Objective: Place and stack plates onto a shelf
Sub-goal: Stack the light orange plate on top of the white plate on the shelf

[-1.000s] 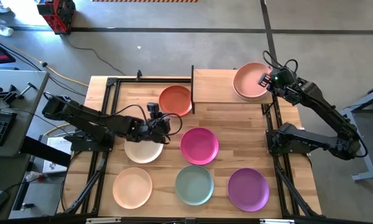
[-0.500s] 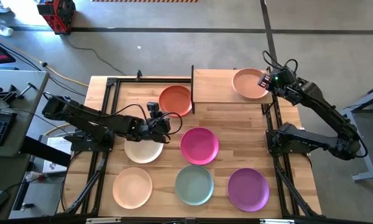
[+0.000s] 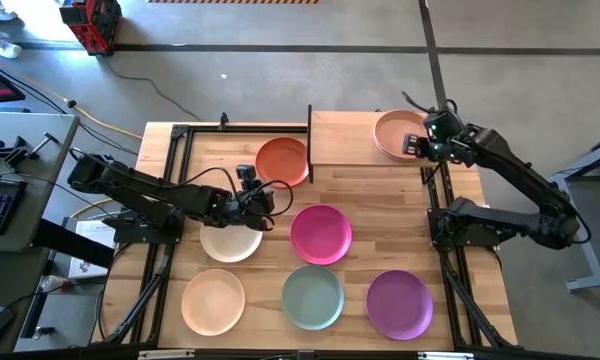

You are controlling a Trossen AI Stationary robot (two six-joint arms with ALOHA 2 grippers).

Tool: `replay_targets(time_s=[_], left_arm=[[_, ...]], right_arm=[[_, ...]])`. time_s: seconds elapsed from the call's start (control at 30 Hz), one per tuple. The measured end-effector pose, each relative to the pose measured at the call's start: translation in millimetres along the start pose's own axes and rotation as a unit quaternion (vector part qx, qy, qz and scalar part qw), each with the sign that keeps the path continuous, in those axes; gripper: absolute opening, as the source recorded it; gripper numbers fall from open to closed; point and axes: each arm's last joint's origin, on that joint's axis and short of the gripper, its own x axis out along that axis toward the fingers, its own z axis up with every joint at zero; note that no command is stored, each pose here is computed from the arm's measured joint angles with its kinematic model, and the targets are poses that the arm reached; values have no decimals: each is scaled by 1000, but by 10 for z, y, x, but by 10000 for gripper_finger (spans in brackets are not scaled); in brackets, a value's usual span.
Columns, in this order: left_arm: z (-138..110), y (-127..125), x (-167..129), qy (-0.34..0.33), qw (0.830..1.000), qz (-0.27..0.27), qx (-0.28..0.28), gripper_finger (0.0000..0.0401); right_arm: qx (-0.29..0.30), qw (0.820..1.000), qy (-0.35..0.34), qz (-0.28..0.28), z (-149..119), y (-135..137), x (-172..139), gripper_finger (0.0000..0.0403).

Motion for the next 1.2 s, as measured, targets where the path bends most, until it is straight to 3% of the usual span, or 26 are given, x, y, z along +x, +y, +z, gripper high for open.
replay_targets(time_s=[0.2, 1.2], left_arm=[[1, 0, 0, 0, 1000, 0, -4, 115], [2, 0, 0, -1, 1000, 0, -9, 115]], right_arm=[[-23, 1000, 1, -11, -19, 27, 22, 55], [3, 1000, 1, -25, -41, 19, 22, 55]])
